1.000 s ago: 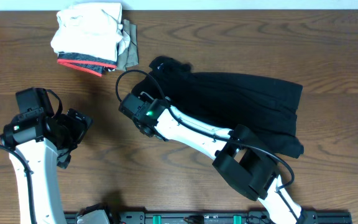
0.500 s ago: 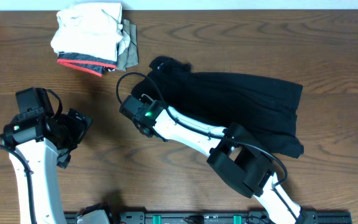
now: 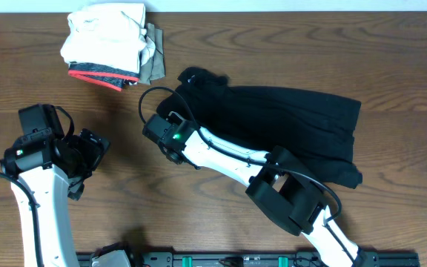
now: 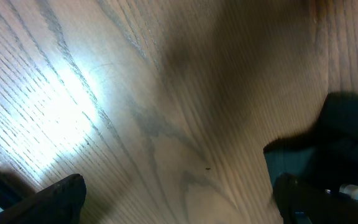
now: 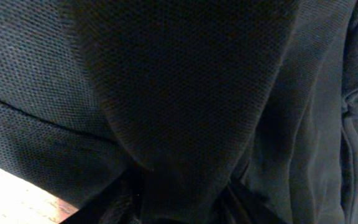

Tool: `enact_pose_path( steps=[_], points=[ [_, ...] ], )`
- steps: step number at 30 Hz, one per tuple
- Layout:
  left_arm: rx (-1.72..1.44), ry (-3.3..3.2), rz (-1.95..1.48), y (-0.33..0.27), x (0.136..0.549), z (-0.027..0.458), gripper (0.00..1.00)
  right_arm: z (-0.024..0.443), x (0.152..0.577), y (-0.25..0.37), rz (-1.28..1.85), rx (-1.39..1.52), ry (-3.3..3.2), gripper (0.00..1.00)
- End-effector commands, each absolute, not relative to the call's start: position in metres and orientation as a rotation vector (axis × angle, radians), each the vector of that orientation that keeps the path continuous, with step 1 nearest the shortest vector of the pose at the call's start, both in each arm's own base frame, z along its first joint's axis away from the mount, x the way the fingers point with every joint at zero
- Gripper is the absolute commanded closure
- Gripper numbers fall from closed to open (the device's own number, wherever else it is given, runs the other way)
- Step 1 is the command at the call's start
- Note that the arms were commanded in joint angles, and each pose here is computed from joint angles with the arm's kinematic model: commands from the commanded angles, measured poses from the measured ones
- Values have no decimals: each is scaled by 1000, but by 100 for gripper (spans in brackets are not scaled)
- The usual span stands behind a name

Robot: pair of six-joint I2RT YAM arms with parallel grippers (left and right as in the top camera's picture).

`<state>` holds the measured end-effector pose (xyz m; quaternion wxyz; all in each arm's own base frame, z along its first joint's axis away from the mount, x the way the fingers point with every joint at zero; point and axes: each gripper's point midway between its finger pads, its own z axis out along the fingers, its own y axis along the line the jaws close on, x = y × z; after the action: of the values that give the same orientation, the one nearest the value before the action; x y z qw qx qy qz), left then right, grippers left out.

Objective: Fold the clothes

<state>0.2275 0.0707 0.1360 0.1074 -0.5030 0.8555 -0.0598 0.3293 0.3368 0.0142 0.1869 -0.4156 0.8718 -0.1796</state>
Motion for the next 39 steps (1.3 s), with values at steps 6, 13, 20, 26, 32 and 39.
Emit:
enact_pose_path(
  steps=[6,13,20,26,32,39],
  points=[
    [-1463,2531,-174,72,227,135,2,36,345,335,-550,-1093,2395,67],
    [-1463,2532,-174,72,227,135,2,42,356,333,-529,-1043,2389,97],
    [-1461,2533,-173,72,227,135,2,45,378,325,-500,-942,2395,99],
    [-1459,2533,-173,72,227,135,2,48,401,312,-477,-828,2404,99],
    [-1459,2534,-173,72,227,135,2,50,420,305,-426,-755,2411,99],
    [-1459,2534,-173,72,227,135,2,41,419,311,-259,-742,2486,57]
  ],
)
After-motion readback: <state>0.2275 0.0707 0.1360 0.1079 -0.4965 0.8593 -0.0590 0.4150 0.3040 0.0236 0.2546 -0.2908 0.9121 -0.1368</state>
